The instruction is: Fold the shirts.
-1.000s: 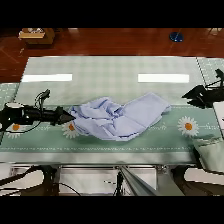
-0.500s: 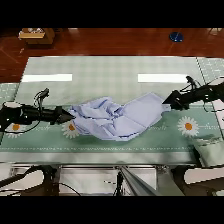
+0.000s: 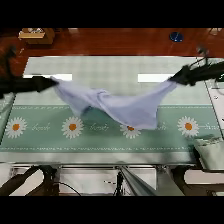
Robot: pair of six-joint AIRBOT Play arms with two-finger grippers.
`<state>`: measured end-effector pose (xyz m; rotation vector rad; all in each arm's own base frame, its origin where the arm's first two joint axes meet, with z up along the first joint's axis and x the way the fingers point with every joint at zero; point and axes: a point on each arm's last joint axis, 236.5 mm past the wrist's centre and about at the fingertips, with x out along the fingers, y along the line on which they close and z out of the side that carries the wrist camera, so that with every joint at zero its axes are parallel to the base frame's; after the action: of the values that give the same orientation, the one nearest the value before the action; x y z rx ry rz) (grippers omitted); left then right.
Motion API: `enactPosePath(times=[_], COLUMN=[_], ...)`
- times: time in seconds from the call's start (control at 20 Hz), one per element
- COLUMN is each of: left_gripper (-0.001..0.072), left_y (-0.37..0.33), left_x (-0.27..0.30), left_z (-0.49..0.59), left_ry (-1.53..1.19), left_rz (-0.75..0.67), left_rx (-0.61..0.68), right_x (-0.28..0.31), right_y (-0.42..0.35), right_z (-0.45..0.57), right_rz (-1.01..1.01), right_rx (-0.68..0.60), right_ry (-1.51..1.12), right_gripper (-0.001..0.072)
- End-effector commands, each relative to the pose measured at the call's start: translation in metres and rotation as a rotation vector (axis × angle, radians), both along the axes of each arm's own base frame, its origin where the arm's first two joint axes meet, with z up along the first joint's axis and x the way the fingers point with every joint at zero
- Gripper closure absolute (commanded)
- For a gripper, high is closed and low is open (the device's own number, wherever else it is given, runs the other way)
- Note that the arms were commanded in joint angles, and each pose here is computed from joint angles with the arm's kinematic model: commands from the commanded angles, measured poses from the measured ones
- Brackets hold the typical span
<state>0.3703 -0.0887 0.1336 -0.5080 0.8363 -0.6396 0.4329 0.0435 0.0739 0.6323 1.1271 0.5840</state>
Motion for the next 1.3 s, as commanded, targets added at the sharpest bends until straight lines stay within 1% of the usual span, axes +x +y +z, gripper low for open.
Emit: enactPosePath(times=[0.0, 0.2, 0.35, 0.45, 0.55, 0.7, 0.8, 0.85, 0.9, 1.0, 1.15, 1.25], left_gripper=[0.0681, 0.0681, 0.0681, 0.0681, 0.0681, 0.0681, 0.0681, 0.0681, 0.0681, 0.0681, 0.0681, 0.0681], left_y=[0.007, 0.017, 0.0, -0.007, -0.008, 0.003, 0.01, 0.01, 0.008, 0.01, 0.01, 0.014], left_x=[-0.009, -0.055, -0.103, -0.132, -0.161, -0.198, -0.219, -0.228, -0.236, -0.243, -0.229, -0.217], left_z=[0.166, 0.274, 0.316, 0.327, 0.329, 0.311, 0.28, 0.261, 0.243, 0.21, 0.168, 0.124], left_ry=[-0.407, -0.647, -0.778, -0.819, -0.835, -0.778, -0.648, -0.555, -0.469, -0.327, -0.184, -0.038], left_rz=[0.056, 0.17, 0.164, 0.179, 0.218, 0.289, 0.298, 0.284, 0.261, 0.209, 0.168, 0.131], left_rx=[0.111, 0.259, 0.308, 0.331, 0.384, 0.491, 0.543, 0.544, 0.54, 0.551, 0.492, 0.451], right_x=[-0.005, -0.044, -0.094, -0.125, -0.153, -0.191, -0.215, -0.228, -0.232, -0.231, -0.222, -0.221], right_y=[-0.007, -0.015, 0.002, 0.009, 0.013, 0.009, 0.0, -0.006, -0.011, -0.015, -0.005, -0.004], right_z=[0.158, 0.296, 0.362, 0.377, 0.38, 0.354, 0.318, 0.296, 0.283, 0.27, 0.198, 0.125], right_rz=[0.004, -0.145, -0.205, -0.237, -0.265, -0.28, -0.256, -0.229, -0.235, -0.22, -0.084, 0.03], right_rx=[-0.042, -0.253, -0.3, -0.332, -0.367, -0.466, -0.546, -0.586, -0.592, -0.61, -0.569, -0.588], right_ry=[-0.382, -0.741, -0.918, -0.947, -0.937, -0.816, -0.657, -0.552, -0.483, -0.444, -0.24, -0.031], right_gripper=[0.0678, 0.0678, 0.0678, 0.0678, 0.0678, 0.0678, 0.0678, 0.0678, 0.0679, 0.068, 0.0681, 0.068])
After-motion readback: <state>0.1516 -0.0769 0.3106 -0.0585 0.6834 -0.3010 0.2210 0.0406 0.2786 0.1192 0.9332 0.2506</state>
